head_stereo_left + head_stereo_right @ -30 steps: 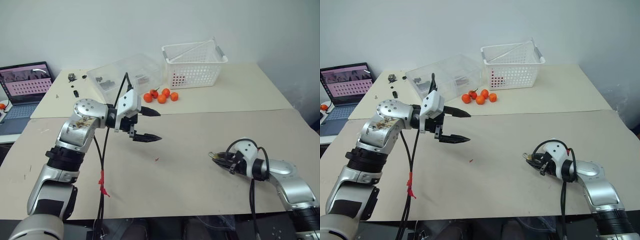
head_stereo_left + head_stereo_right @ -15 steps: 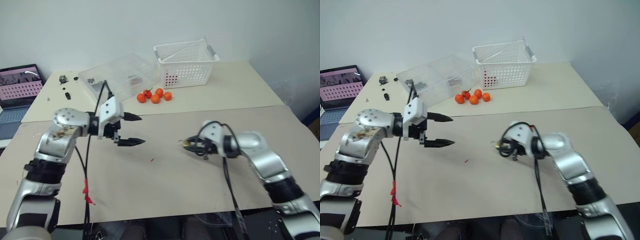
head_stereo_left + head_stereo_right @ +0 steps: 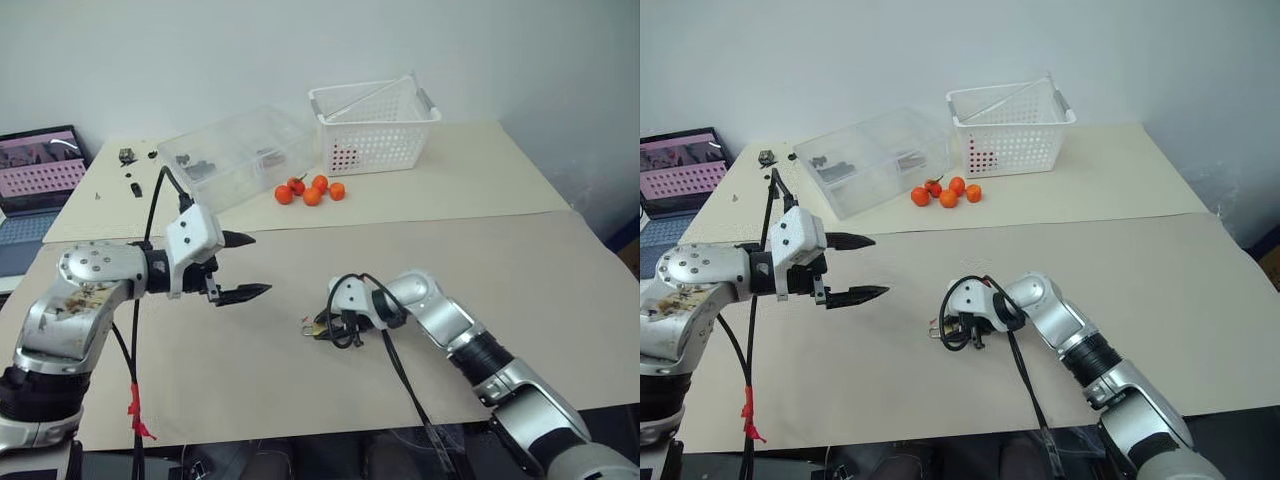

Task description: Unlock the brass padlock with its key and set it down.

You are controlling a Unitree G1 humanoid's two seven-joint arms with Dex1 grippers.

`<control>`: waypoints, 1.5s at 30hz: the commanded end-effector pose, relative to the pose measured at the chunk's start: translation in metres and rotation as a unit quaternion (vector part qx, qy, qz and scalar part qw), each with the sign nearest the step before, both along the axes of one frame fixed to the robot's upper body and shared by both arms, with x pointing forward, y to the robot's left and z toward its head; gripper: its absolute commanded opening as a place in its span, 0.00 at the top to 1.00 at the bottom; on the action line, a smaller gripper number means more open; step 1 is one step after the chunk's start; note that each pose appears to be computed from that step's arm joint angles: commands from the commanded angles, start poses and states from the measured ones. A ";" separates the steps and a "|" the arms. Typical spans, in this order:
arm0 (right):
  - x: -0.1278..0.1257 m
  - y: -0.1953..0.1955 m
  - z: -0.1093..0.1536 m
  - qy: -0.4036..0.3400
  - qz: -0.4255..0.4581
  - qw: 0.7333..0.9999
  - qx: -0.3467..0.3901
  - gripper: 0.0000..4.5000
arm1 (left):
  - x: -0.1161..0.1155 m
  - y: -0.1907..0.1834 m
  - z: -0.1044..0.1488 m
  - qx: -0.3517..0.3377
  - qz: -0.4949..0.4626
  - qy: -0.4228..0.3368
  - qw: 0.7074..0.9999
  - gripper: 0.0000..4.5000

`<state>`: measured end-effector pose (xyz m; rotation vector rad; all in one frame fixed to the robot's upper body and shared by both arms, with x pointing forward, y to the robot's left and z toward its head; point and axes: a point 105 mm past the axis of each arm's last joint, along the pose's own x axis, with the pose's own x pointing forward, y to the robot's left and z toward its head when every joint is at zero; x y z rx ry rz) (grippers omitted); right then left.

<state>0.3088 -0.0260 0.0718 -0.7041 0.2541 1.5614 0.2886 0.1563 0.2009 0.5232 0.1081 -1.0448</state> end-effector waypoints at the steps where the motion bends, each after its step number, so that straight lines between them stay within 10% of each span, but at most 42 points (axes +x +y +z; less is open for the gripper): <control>1: 0.002 0.003 0.011 -0.009 0.015 1.000 0.012 0.50 | -0.004 0.003 0.011 0.003 0.012 -0.022 1.000 0.00; 8: -0.017 -0.018 0.059 0.075 0.020 0.996 0.049 0.01 | -0.003 -0.003 0.003 -0.022 -0.009 0.005 1.000 0.00; 27: -0.041 -0.095 0.086 0.077 -0.166 0.980 0.079 0.01 | 0.003 -0.053 -0.100 -0.002 -0.155 0.075 0.985 0.00; 45: -0.040 -0.106 0.086 0.053 -0.217 0.972 0.075 0.01 | 0.012 -0.082 -0.133 0.031 -0.178 0.048 0.982 0.00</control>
